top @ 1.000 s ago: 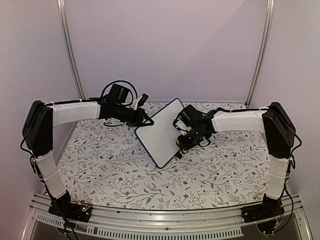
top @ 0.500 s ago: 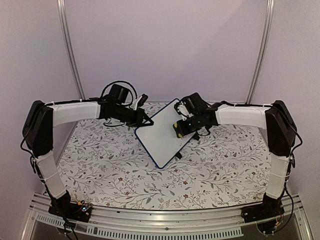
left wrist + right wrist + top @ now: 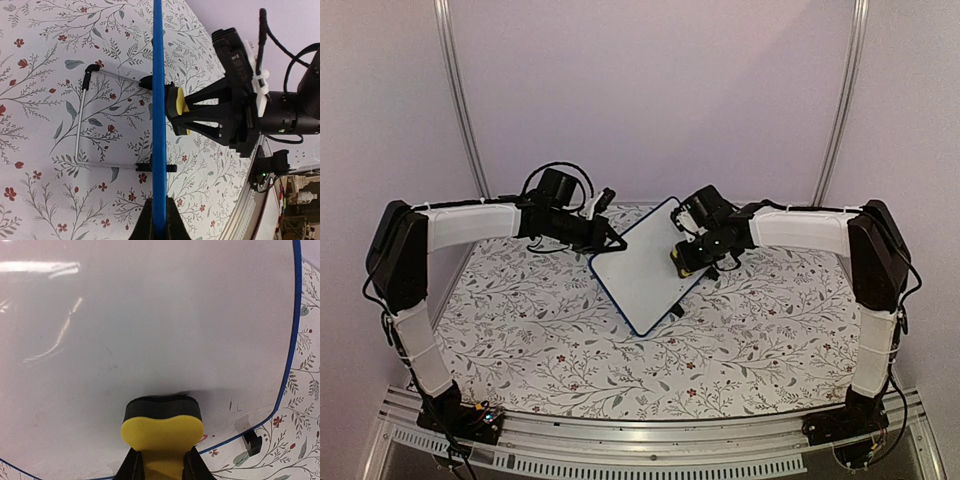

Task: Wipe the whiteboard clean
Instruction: Erase the whiteboard at the center of the board.

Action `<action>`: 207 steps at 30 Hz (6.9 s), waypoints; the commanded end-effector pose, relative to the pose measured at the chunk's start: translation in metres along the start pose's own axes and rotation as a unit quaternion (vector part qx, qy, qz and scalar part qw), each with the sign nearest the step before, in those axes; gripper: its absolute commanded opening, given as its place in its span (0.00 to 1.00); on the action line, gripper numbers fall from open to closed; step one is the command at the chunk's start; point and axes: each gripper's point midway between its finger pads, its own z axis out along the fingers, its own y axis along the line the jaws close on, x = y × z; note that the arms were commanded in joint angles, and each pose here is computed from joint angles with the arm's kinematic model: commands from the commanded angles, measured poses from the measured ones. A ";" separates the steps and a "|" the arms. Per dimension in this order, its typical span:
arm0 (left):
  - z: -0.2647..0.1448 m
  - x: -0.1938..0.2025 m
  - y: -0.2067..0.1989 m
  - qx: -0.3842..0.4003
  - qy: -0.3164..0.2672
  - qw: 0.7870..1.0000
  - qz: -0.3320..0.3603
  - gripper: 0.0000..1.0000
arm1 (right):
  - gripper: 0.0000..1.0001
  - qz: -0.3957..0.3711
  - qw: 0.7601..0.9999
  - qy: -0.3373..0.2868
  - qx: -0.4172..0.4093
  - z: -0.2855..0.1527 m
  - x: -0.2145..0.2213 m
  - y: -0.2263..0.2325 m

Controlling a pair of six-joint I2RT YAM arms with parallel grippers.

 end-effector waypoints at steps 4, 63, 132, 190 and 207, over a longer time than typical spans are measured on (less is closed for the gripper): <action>0.014 0.023 0.001 0.000 0.036 0.999 0.015 0.00 | 0.20 -0.009 0.997 -0.071 0.006 0.003 -0.055 0.005; 0.009 0.019 -0.010 0.008 0.029 0.999 0.023 0.00 | 0.20 0.013 1.000 -0.026 0.011 0.002 -0.011 -0.006; 0.006 0.017 -0.013 0.008 0.025 0.999 0.027 0.00 | 0.21 0.037 0.998 0.044 -0.013 0.027 0.039 -0.018; 0.003 0.014 -0.017 0.010 0.021 0.999 0.031 0.00 | 0.21 0.092 0.995 0.020 -0.025 0.035 0.015 -0.046; 0.004 0.016 -0.016 0.011 0.023 0.999 0.027 0.00 | 0.21 0.102 0.993 0.004 -0.053 0.012 0.022 -0.038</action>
